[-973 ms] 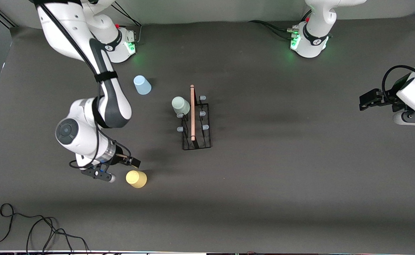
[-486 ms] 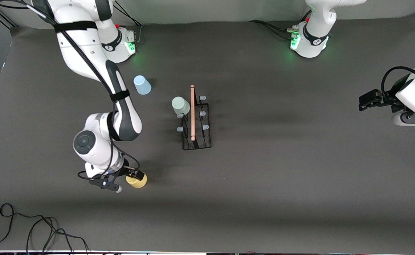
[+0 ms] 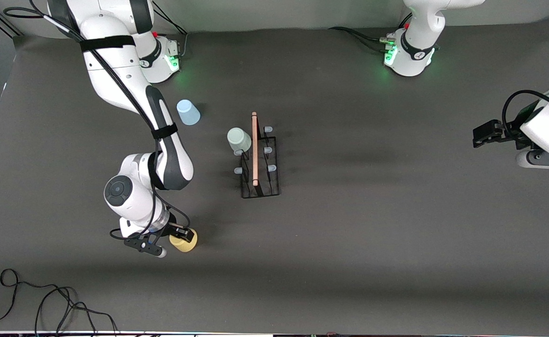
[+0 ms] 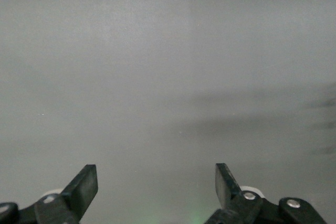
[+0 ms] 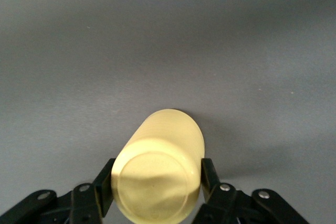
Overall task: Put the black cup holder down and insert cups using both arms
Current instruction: 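Lift the yellow cup with the right gripper over the rack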
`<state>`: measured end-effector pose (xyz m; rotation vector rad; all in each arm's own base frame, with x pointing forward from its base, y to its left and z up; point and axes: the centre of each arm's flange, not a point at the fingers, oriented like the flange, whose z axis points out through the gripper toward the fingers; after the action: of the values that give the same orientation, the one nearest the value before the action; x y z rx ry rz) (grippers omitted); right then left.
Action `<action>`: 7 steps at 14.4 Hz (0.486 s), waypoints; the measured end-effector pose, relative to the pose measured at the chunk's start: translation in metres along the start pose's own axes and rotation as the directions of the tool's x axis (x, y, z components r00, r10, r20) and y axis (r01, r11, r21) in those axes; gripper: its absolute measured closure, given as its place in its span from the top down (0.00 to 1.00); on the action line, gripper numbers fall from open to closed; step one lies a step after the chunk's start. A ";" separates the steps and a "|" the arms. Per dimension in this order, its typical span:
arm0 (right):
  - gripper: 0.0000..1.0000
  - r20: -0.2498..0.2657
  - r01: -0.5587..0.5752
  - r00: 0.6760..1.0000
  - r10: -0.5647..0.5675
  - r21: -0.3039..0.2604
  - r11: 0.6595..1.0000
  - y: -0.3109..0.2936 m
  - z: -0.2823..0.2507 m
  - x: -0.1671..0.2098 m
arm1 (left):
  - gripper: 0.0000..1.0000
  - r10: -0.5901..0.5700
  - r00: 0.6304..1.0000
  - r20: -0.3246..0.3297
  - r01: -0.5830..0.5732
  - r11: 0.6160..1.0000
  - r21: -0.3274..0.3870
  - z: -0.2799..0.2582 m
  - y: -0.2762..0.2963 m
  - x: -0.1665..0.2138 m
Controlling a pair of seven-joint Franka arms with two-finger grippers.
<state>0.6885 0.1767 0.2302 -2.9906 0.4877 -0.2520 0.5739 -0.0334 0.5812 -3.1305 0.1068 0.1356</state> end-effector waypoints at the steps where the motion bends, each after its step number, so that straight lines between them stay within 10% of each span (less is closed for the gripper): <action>1: 0.68 0.015 -0.001 1.000 0.001 0.007 1.000 -0.003 -0.009 0.000 | 1.00 0.001 1.000 0.000 -0.001 1.000 0.000 0.000 0.001 0.000; 7: 0.68 0.213 -0.115 0.971 0.106 0.034 0.993 -0.062 -0.113 -0.044 | 1.00 0.003 1.000 0.001 -0.003 1.000 0.000 0.001 0.002 0.000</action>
<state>0.6461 0.2415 0.3427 -2.8878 0.6122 0.0629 0.5738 -0.0351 0.5806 -3.1301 0.1113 0.1376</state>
